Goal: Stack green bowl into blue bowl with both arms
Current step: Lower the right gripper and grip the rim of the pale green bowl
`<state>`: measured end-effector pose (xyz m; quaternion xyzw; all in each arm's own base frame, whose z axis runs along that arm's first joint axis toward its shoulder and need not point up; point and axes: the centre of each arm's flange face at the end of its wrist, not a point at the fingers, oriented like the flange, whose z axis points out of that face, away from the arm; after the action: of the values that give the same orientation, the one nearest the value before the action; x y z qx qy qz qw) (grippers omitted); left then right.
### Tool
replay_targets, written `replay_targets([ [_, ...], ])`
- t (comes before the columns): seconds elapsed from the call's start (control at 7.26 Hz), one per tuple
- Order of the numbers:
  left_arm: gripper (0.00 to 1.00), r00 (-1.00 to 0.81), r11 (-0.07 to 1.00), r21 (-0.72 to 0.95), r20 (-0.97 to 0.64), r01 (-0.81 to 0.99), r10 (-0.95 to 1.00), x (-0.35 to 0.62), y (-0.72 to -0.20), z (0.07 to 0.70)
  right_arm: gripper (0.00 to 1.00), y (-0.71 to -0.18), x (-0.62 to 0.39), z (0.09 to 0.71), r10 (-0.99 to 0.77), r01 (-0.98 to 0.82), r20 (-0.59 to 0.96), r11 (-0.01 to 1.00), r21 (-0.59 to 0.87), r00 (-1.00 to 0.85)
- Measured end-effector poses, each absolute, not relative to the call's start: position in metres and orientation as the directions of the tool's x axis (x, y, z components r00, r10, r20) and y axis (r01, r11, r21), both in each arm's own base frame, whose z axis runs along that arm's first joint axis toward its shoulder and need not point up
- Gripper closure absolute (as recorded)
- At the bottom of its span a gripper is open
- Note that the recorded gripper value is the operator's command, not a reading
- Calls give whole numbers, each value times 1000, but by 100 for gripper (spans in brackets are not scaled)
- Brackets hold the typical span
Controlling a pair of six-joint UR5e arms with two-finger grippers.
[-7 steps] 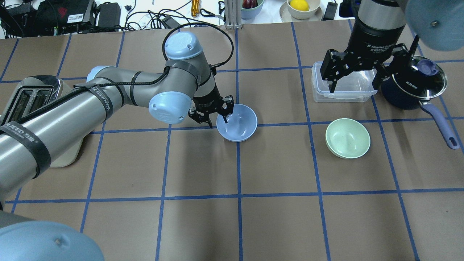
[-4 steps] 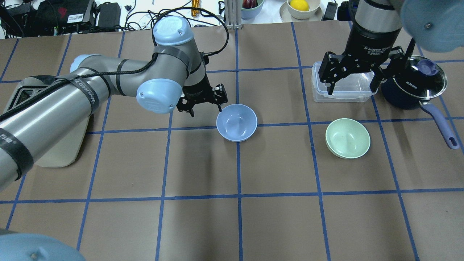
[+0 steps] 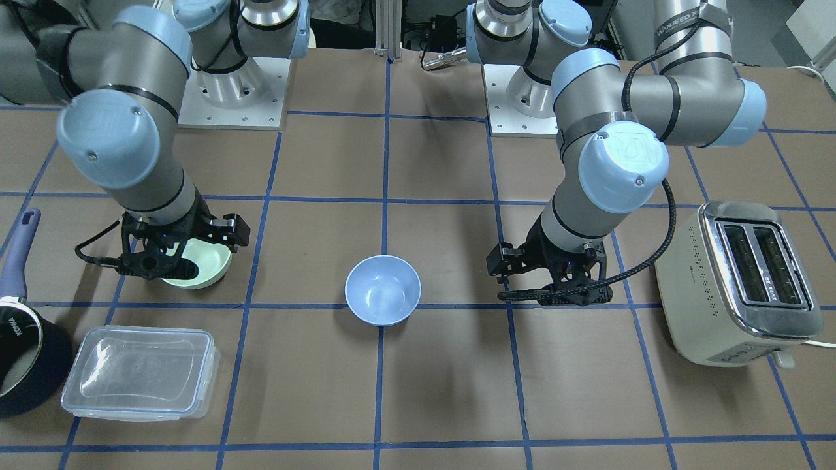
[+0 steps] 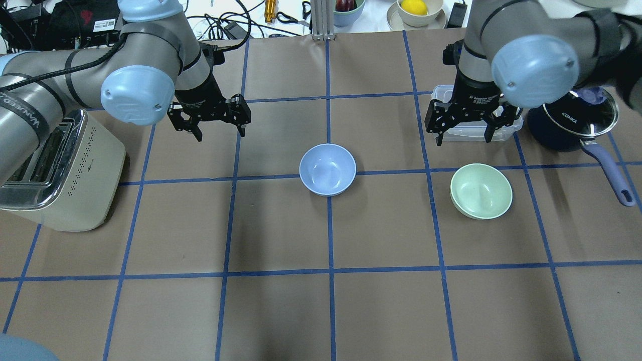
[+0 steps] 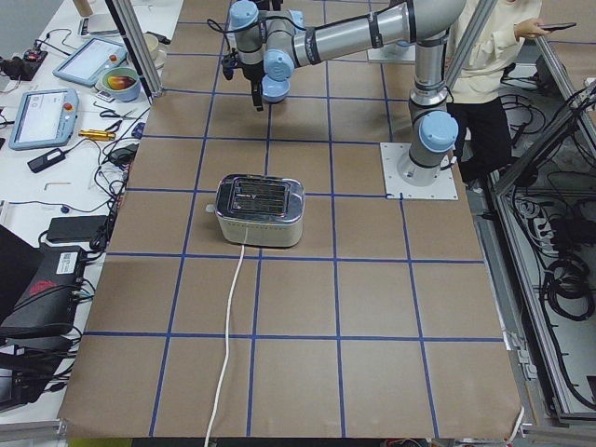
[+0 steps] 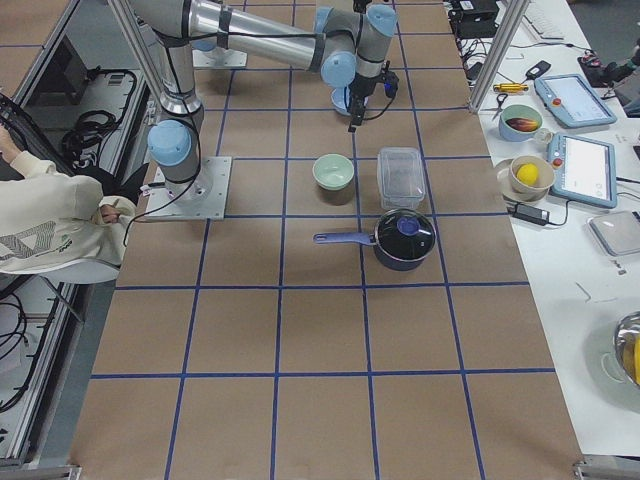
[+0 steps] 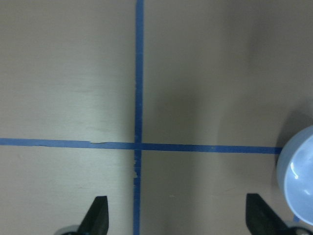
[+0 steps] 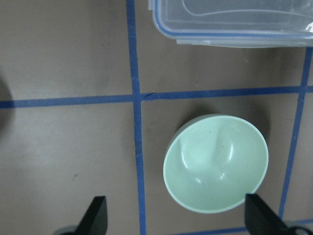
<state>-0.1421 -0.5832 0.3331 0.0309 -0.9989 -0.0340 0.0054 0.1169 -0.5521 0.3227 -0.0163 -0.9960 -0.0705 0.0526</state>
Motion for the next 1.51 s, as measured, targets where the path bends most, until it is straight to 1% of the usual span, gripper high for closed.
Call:
replay_targets([
  [0.28,0,-998,995,73,-30,-61,-59,-133,-582,332,0,-546,113,264,55,70,134,992,108,-989],
  [0.69,0,-997,995,79,-43,-61,-58,-132,-581,329,0,-538,108,218,124,155,197,977,150,-973],
  [0.83,0,-997,995,81,-44,-60,-57,-133,-581,328,16,-532,107,208,130,167,208,972,168,-969],
  [0.96,0,-997,995,84,-44,-60,-56,-133,-581,327,67,-527,107,202,134,173,213,968,180,-968],
  [1.1,0,-997,995,86,-44,-60,-56,-133,-581,325,100,-525,107,199,133,176,220,967,185,-966],
  [1.51,0,-997,994,86,-45,-60,-57,-132,-581,325,100,-524,104,198,131,182,250,965,190,-959],
])
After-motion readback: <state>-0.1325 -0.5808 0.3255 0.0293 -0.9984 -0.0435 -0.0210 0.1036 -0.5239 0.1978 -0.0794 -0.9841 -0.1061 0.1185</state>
